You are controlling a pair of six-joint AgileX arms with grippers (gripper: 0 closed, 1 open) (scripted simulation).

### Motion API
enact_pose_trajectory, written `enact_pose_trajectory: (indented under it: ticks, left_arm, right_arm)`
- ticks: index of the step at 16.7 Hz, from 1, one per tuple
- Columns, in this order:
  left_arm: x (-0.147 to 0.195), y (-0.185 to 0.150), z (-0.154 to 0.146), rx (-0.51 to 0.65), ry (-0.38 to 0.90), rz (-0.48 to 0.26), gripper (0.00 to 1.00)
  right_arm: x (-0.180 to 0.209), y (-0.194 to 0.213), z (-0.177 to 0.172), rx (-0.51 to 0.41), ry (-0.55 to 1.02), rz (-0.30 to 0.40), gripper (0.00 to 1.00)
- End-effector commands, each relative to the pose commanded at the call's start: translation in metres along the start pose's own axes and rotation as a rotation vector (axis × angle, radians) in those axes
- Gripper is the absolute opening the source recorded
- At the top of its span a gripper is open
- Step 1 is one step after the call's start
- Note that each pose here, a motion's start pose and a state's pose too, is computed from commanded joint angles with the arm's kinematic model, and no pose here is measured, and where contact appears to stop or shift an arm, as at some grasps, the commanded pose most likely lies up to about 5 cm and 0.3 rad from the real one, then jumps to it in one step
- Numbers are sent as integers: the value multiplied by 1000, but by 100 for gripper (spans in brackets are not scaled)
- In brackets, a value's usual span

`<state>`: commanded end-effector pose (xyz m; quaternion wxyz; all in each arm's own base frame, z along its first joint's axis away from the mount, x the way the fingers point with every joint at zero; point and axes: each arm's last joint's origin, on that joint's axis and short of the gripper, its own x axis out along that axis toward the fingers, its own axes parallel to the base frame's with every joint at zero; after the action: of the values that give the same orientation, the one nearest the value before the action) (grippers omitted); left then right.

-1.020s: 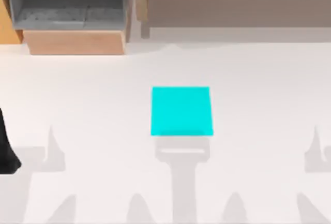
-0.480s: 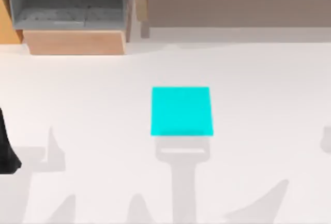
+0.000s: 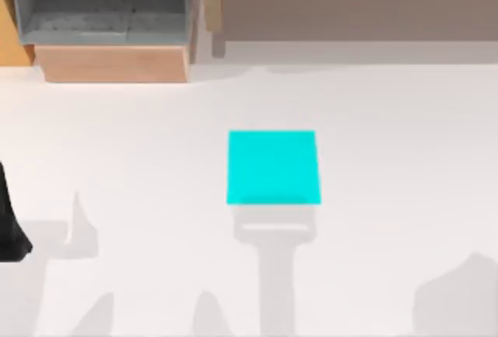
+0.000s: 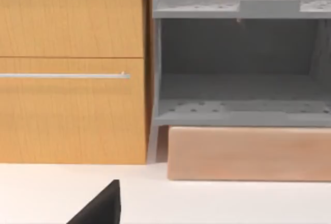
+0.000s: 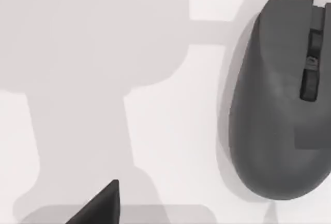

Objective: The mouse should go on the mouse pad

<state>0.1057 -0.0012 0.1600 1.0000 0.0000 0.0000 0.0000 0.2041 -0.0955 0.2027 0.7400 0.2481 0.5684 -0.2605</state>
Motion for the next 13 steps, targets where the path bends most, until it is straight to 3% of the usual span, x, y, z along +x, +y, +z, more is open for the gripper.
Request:
enact_pose_trajectory:
  ticks: [6,13]
  left_arm:
    - [0,0,0,0,0,0,100]
    - [0,0,0,0,0,0,100]
  right_arm:
    - [18,-12,41,153,214,-84,100]
    - [23,-12,42,157,223,-87,100]
